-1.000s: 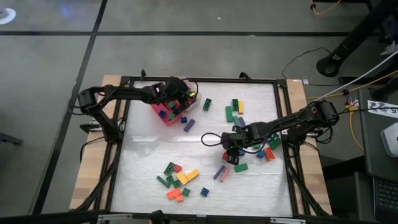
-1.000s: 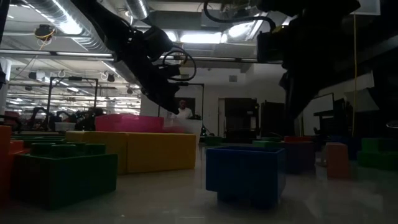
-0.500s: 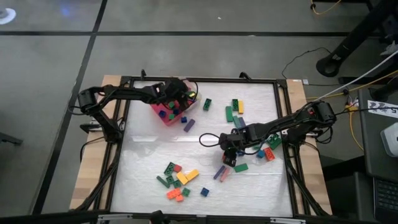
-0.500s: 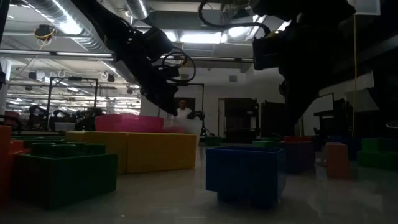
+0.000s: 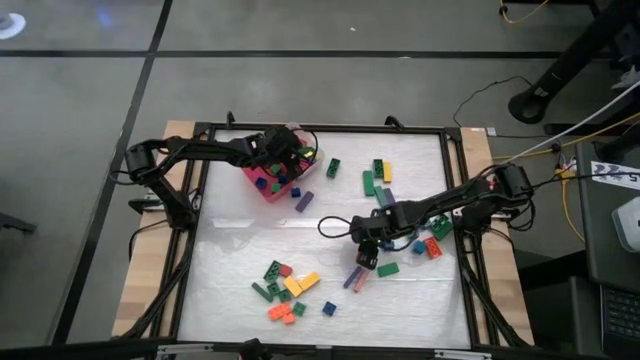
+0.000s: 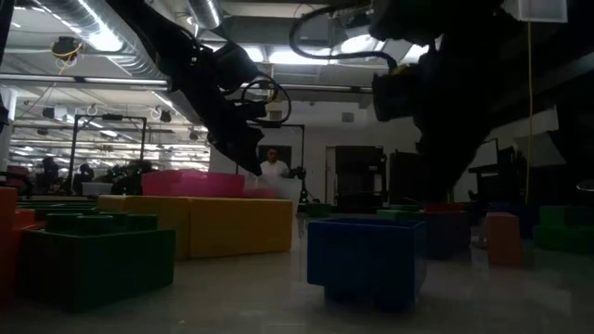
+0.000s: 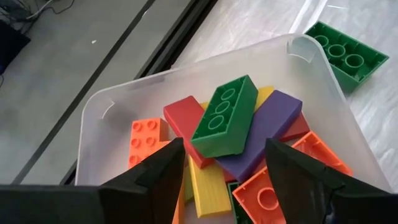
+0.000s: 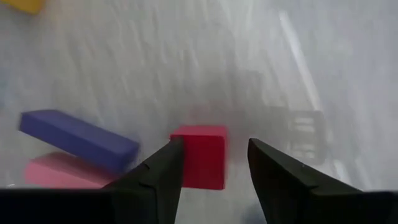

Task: Sort blocks by size
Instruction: Put the small red block into the pink bin

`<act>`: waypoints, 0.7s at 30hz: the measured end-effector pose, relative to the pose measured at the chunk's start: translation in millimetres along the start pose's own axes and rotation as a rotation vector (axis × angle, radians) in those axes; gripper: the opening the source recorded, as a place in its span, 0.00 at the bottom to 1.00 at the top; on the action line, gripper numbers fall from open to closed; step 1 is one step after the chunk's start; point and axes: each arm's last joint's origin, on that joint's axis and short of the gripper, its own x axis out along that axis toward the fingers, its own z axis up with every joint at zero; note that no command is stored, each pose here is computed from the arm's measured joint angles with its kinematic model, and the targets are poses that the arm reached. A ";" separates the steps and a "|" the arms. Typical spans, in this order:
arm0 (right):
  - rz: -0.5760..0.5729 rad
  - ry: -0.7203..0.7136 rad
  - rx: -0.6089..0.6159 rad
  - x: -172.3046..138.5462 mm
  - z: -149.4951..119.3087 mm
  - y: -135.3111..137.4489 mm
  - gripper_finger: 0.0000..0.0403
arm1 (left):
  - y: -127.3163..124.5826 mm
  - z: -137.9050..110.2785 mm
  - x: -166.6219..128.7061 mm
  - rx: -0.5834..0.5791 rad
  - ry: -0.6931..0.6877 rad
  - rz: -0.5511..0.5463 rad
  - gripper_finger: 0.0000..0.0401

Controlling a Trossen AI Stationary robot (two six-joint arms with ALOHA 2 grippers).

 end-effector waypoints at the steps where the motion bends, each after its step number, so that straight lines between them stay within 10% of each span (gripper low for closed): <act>1: 0.008 0.005 0.000 2.2 0.3 0.4 0.45 | 0.0 -0.1 0.0 0.000 0.001 0.000 0.52; 21: 0.034 0.046 -0.037 14.2 -6.2 10.0 0.45 | -0.2 -1.4 0.0 0.006 0.014 -0.002 0.52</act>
